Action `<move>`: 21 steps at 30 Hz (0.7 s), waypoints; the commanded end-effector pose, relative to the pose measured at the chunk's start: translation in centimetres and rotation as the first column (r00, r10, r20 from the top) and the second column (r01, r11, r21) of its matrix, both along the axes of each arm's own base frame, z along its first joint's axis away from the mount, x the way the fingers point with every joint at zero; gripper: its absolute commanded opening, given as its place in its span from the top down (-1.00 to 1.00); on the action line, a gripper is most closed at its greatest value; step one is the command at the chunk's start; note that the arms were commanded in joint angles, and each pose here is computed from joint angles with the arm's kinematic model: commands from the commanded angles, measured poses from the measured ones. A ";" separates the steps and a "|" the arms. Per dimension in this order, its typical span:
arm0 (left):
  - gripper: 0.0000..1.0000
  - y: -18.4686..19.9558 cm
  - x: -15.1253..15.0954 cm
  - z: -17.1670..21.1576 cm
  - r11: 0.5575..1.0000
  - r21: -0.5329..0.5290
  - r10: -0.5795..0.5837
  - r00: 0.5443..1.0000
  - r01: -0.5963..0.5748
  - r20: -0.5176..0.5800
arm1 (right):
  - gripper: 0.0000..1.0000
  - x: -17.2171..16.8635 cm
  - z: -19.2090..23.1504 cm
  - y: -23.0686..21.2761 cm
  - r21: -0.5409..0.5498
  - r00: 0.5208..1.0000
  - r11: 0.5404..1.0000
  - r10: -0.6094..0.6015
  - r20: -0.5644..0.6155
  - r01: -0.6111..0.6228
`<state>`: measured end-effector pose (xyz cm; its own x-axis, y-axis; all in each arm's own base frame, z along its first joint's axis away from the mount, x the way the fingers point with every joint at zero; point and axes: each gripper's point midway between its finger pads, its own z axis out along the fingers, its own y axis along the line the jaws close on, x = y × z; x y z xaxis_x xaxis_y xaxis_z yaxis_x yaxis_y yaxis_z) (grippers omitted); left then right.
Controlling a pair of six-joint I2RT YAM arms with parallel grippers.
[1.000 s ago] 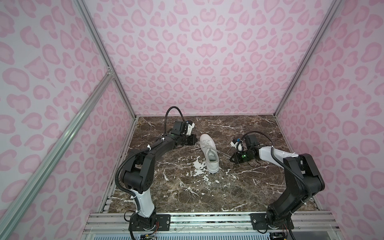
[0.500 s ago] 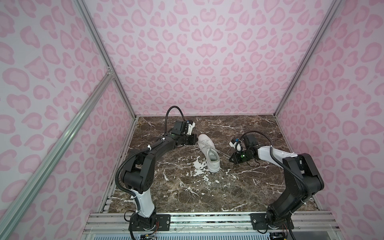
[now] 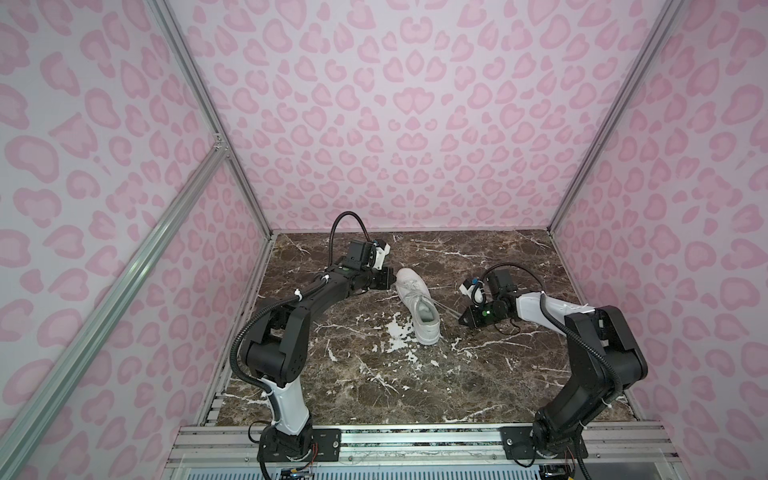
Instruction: Tie the shoes
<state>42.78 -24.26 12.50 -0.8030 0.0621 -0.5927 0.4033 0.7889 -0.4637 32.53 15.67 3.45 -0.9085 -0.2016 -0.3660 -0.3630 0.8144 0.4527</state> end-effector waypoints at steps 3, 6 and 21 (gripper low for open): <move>0.94 1.5 1.1 -0.1 0.998 0.038 0.047 0.998 -0.049 0.033 | 0.97 -1.2 -1.3 -1.5 -0.067 0.998 0.998 -0.022 -0.055 0.018; 0.94 1.5 1.2 0.0 0.998 0.037 0.048 0.998 -0.049 0.033 | 0.98 -1.2 -1.4 -1.7 -0.069 0.998 0.997 -0.023 -0.057 0.019; 0.94 -2.5 -0.9 1.0 0.993 0.022 -0.120 0.990 0.119 0.071 | 0.74 0.0 2.4 1.4 0.013 0.999 1.000 0.023 0.029 -0.023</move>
